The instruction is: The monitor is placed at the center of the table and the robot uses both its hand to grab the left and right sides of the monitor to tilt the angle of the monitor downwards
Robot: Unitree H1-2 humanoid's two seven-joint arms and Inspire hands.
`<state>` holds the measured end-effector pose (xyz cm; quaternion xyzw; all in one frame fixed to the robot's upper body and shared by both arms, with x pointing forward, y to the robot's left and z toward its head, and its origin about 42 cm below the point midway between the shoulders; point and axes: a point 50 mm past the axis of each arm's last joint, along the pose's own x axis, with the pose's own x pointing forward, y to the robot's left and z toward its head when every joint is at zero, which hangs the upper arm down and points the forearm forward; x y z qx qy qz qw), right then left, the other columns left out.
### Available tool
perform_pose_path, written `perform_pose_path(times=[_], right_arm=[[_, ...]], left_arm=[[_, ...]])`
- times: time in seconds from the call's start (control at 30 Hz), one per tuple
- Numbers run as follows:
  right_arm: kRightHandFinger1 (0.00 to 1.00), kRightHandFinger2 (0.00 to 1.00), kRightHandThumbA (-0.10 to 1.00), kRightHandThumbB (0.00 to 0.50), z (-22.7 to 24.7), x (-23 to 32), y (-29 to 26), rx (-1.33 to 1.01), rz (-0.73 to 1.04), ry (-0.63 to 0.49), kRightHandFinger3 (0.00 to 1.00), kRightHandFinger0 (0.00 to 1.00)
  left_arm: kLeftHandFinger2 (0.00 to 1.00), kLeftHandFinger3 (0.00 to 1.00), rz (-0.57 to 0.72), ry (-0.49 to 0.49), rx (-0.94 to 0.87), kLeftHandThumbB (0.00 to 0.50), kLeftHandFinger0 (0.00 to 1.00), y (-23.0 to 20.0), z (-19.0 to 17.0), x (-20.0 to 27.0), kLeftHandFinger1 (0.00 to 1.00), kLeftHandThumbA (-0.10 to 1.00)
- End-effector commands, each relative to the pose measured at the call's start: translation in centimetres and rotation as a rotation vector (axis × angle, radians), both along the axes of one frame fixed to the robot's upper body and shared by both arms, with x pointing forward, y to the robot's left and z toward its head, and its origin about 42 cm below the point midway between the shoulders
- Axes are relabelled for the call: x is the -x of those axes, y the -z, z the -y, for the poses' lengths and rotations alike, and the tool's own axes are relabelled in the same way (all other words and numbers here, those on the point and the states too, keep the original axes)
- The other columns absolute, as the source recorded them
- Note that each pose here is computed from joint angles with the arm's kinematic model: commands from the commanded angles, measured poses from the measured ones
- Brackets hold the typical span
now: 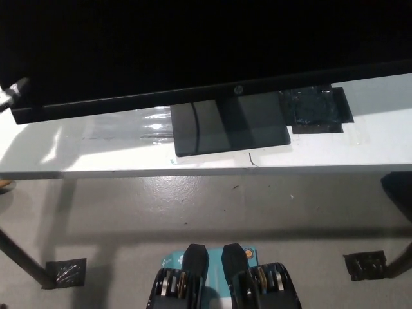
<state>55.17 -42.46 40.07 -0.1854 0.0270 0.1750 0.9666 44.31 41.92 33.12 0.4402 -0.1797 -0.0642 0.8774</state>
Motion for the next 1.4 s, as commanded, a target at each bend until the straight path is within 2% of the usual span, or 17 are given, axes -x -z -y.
perform_pose_path(times=[0.0,0.03,0.07,0.2,0.23,0.27,0.47,0.5,0.6,0.63,0.8,0.83,0.87,0.97,1.1,1.2,1.37], right_arm=[[1.00,1.00,0.62,0.500,-3.6,-0.8,-7.8,0.074,0.211,-0.116,1.00,1.00],[1.00,1.00,0.62,0.500,-3.6,-0.8,-7.8,0.074,0.211,-0.116,1.00,1.00],[1.00,1.00,0.58,0.500,-4.0,-1.1,-7.1,0.109,0.191,-0.111,1.00,1.00],[1.00,1.00,0.58,0.500,-4.0,-1.1,-7.0,0.114,0.188,-0.110,1.00,1.00],[1.00,1.00,0.56,0.496,-4.5,-1.4,-6.4,0.177,0.185,-0.104,1.00,1.00],[1.00,1.00,0.57,0.499,-5.0,-1.7,-5.8,0.274,0.205,-0.083,1.00,1.00],[1.00,1.00,0.61,0.500,-5.9,-2.1,-5.3,0.445,0.269,-0.040,1.00,1.00],[1.00,1.00,0.66,0.500,-6.1,-2.2,-5.1,0.511,0.313,-0.014,1.00,1.00],[1.00,1.00,0.62,0.500,-6.9,-2.5,-4.6,0.577,0.386,0.031,1.00,1.00],[1.00,1.00,0.57,0.500,-7.2,-2.6,-4.3,0.591,0.409,0.050,1.00,1.00],[1.00,1.00,0.60,0.500,-7.5,-2.8,-3.9,0.656,0.446,0.088,1.00,1.00],[1.00,1.00,0.52,0.500,-8.0,-2.9,-3.7,0.707,0.483,0.105,1.00,1.00],[1.00,1.00,0.50,0.500,-8.8,-3.1,-3.5,0.790,0.555,0.127,1.00,1.00],[1.00,1.00,0.48,0.500,-9.3,-3.2,-3.5,0.860,0.617,0.152,1.00,1.00],[1.00,1.00,0.51,0.500,-9.6,-3.4,-3.2,0.953,0.674,0.200,1.00,1.00],[1.00,1.00,0.50,0.500,-9.9,-3.5,-2.9,0.998,0.701,0.229,1.00,1.00],[1.00,1.00,0.54,0.500,-10.2,-3.6,-2.6,1.001,0.722,0.243,1.00,1.00]], left_arm=[[1.00,1.00,0.068,0.029,-0.119,0.425,1.00,-4.5,0.5,-1.3,1.00,0.67],[1.00,1.00,0.068,0.029,-0.120,0.425,1.00,-4.5,0.5,-1.3,1.00,0.66],[1.00,1.00,0.040,0.031,-0.154,0.458,1.00,-4.8,1.2,-2.3,1.00,0.71],[1.00,1.00,0.036,0.032,-0.161,0.459,1.00,-4.8,1.2,-2.5,1.00,0.71],[1.00,1.00,0.015,0.026,-0.201,0.491,1.00,-4.9,2.0,-3.5,1.00,0.76],[1.00,1.00,-0.001,0.018,-0.240,0.493,1.00,-4.9,2.6,-4.3,1.00,0.79],[1.00,1.00,-0.006,0.013,-0.278,0.489,1.00,-5.3,3.2,-5.3,1.00,0.81],[1.00,1.00,-0.002,0.010,-0.285,0.475,1.00,-5.4,3.4,-5.6,1.00,0.79],[1.00,1.00,0.001,-0.005,-0.350,0.448,1.00,-5.8,3.4,-6.5,1.00,0.77],[1.00,1.00,0.005,-0.020,-0.397,0.433,1.00,-6.0,3.3,-6.9,1.00,0.76],[1.00,1.00,0.026,-0.029,-0.475,0.448,1.00,-6.1,3.0,-7.7,1.00,0.80],[1.00,1.00,0.041,-0.062,-0.587,0.415,1.00,-6.4,2.6,-8.4,1.00,0.76],[1.00,1.00,0.068,-0.110,-0.777,0.429,1.00,-7.2,1.8,-9.4,1.00,0.76],[1.00,1.00,0.114,-0.168,-0.930,0.467,1.00,-7.9,1.1,-10.1,1.00,0.82],[1.00,1.00,0.188,-0.213,-1.011,0.479,1.00,-9.1,0.9,-10.7,1.00,0.75],[1.00,1.00,0.217,-0.252,-1.088,0.482,1.00,-10.0,0.9,-11.0,1.00,0.80],[1.00,1.00,0.243,-0.281,-1.120,0.494,1.00,-10.5,0.5,-11.1,1.00,0.79]])
